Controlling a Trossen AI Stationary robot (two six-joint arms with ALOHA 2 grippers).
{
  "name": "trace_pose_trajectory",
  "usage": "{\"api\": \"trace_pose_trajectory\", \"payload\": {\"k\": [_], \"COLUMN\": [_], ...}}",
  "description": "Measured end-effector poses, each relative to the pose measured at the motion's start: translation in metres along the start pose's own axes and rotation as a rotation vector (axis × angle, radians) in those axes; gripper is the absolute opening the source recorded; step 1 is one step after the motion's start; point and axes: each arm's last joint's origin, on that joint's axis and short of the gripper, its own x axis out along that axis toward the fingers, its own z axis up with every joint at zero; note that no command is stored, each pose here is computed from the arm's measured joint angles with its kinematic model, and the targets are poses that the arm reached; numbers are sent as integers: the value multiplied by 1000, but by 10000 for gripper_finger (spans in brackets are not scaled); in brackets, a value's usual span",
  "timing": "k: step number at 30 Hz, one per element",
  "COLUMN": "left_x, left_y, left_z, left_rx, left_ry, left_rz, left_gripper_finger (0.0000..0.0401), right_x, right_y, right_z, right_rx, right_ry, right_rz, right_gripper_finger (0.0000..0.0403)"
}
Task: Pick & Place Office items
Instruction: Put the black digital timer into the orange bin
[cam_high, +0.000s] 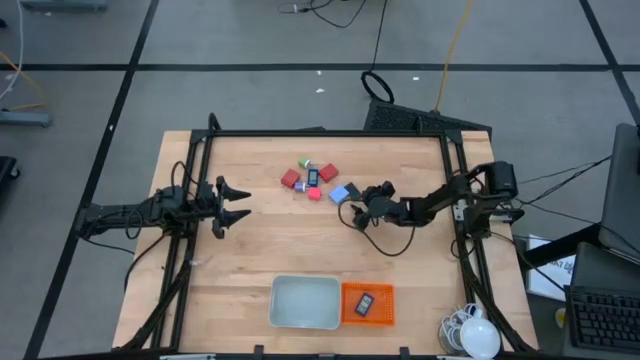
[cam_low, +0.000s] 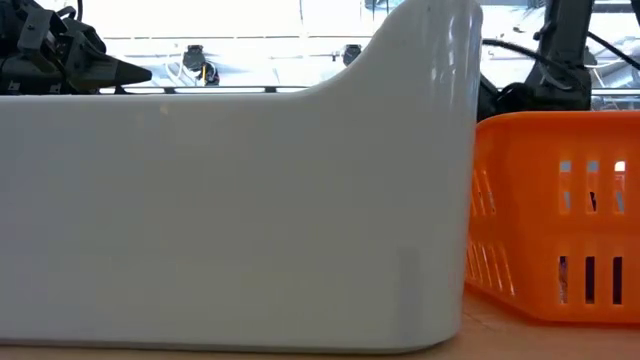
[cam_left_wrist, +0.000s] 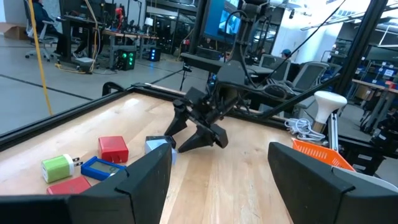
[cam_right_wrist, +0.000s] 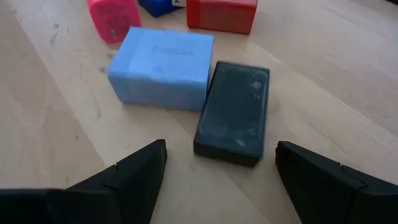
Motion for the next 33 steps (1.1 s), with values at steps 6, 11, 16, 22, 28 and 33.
{"api": "trace_pose_trajectory", "payload": {"k": [6, 11, 16, 22, 28, 33], "left_x": [0, 0, 0, 0, 0, 0], "left_y": [0, 0, 0, 0, 0, 0], "left_z": [0, 0, 0, 0, 0, 0], "left_rx": [0, 0, 0, 0, 0, 0], "left_ry": [0, 0, 0, 0, 0, 0], "left_rz": [1, 1, 1, 0, 0, 1], "left_gripper_finger": [271, 271, 271, 271, 271, 271], "right_x": [5, 7, 8, 10, 11, 11], "right_y": [-3, -7, -9, -13, -16, -16], "right_z": [1, 2, 2, 3, 4, 4], "right_rx": [10, 14, 16, 24, 32, 32], "right_ry": [-5, -1, 1, 2, 2, 3], "right_rz": [-17, -32, -38, -52, -63, -65], "right_gripper_finger": [290, 290, 290, 290, 290, 289]}}
